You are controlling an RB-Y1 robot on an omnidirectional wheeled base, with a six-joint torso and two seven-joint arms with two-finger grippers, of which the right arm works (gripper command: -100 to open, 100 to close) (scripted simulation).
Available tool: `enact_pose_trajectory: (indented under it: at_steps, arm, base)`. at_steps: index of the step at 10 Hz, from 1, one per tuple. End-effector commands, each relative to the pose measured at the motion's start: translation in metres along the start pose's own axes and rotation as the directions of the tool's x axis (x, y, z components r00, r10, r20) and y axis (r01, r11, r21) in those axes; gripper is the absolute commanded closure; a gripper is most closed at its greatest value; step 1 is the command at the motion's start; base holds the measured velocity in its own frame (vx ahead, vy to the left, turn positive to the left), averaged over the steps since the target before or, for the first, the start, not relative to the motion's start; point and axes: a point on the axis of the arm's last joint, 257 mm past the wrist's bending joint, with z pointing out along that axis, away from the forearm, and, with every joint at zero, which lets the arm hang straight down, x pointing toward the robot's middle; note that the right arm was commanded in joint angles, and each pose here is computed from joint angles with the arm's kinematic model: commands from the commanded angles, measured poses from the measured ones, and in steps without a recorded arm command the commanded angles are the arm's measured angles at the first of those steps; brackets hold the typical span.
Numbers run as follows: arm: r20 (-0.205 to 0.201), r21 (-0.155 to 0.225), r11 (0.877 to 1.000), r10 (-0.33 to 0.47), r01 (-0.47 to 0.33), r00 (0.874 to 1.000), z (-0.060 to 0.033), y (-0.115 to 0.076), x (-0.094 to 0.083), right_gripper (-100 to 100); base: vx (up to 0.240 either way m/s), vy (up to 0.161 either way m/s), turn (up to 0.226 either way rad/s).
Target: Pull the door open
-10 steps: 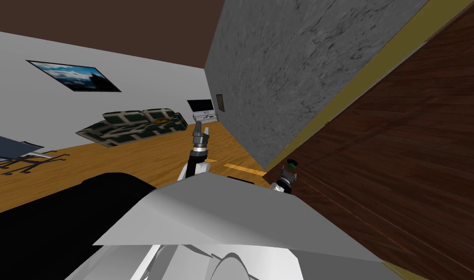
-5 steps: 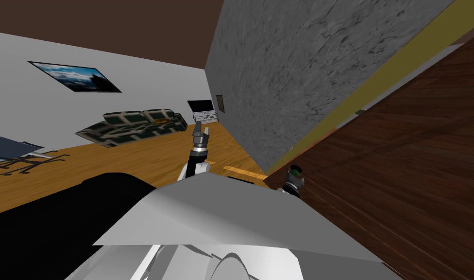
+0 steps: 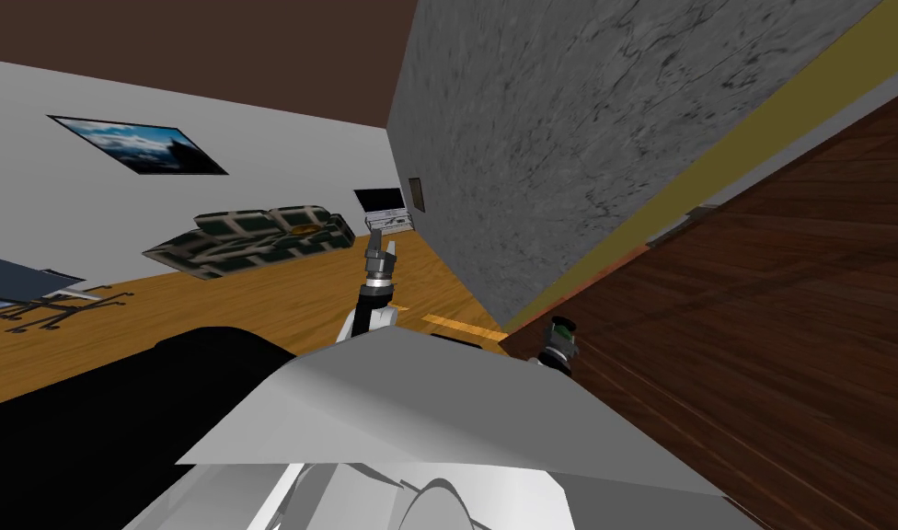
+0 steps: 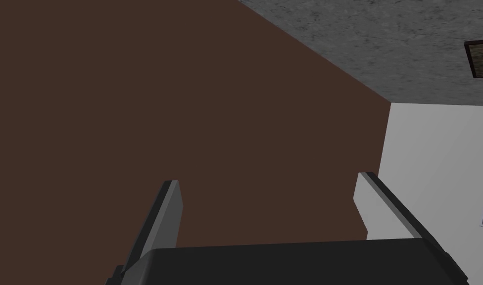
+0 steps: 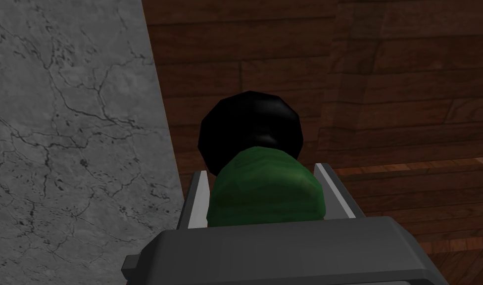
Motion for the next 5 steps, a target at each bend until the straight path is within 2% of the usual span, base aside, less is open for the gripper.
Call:
enact_pose_trajectory:
  at_steps: [1,3,4,5]
  arm:
    - [0.001,0.001,1.0,0.002,-0.002,1.0,-0.0007,-0.001,-0.001,100]
    - [0.001,0.001,1.0,0.002,-0.002,1.0,-0.0007,-0.001,-0.001,100]
    - [0.002,0.03,1.0,0.002,-0.002,1.0,-0.0002,-0.01,0.0,100]
    - [0.002,0.038,0.999,0.003,-0.003,1.0,-0.0001,-0.012,0.0,100]
  base:
    - [-0.011,0.002,0.005]
    - [0.0,0.0,0.0]
    - [-0.15,0.012,0.075]
    - [-0.269,0.0,0.087]
